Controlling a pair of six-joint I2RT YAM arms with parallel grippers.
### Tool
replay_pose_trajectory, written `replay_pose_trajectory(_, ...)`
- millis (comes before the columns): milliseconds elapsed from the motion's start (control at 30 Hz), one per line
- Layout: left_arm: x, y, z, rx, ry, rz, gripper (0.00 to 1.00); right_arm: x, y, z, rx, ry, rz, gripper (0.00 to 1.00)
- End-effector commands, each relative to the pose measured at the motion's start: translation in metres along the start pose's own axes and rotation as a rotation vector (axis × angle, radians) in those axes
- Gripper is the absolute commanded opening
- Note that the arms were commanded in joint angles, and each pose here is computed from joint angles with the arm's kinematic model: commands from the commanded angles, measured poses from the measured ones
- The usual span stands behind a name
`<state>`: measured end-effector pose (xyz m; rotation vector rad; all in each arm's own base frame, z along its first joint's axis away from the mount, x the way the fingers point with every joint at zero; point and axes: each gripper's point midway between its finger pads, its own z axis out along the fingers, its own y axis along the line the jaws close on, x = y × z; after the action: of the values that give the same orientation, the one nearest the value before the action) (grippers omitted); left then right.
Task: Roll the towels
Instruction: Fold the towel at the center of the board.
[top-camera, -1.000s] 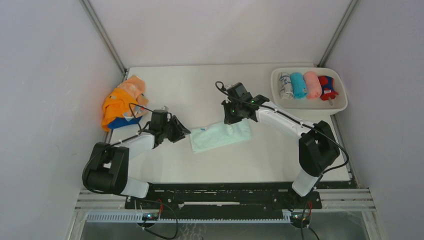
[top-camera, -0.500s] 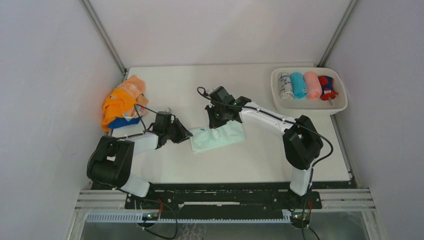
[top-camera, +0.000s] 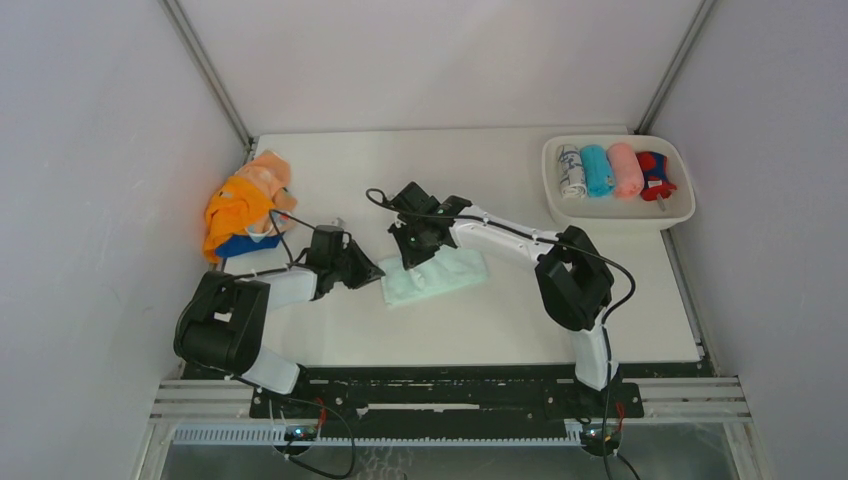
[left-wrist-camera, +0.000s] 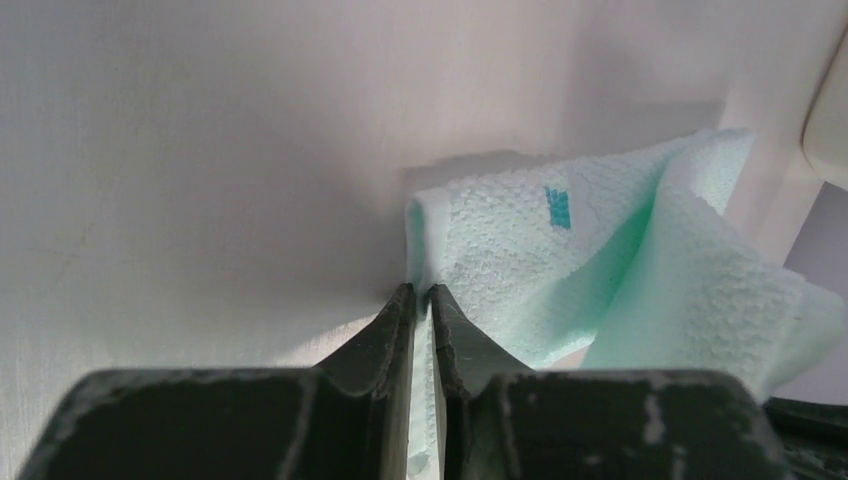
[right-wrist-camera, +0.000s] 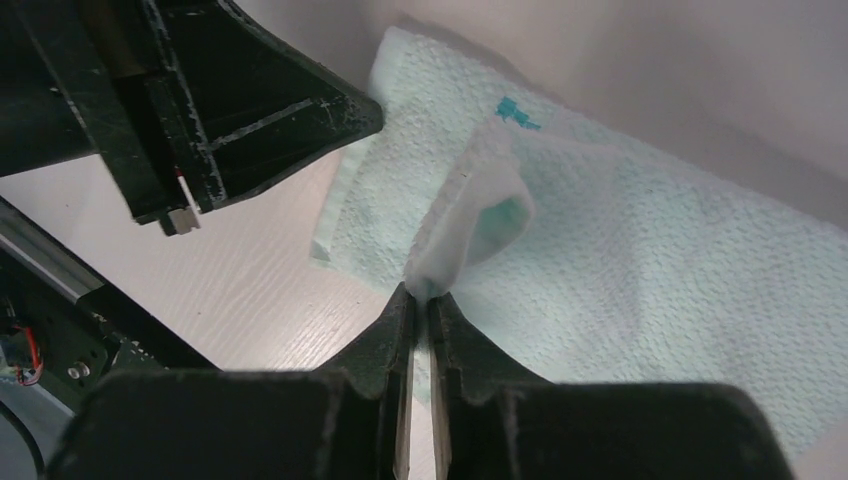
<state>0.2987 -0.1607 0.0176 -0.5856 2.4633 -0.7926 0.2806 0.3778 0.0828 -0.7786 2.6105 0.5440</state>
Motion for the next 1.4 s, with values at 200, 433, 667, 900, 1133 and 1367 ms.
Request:
replay_pose_trajectory(200,0.009,0.003,0.002,-0.008,0.012,0.002,0.12,-0.014,0.019,-0.016,-0.027,-0.031,-0.051,0.09)
replay_pose_trajectory(433,0.01,0.002,0.002,-0.008,0.014,0.004,0.11,-0.007,0.024,0.004,-0.046,0.012,-0.042,0.1)
replay_pose_trajectory(667,0.011,0.003,0.001,-0.013,0.008,-0.001,0.11,-0.011,0.034,0.015,-0.102,0.003,-0.019,0.14)
replay_pose_trajectory(900,0.013,0.005,0.001,-0.02,0.012,-0.003,0.1,-0.021,0.043,0.011,-0.144,-0.032,0.036,0.14)
replay_pose_trajectory(1133,0.013,0.005,-0.001,-0.02,0.002,0.0,0.1,-0.028,0.044,0.006,-0.164,-0.052,0.087,0.14)
replay_pose_trajectory(1367,0.013,0.005,-0.001,-0.022,0.001,-0.004,0.11,-0.02,0.042,0.02,-0.173,-0.02,0.12,0.24)
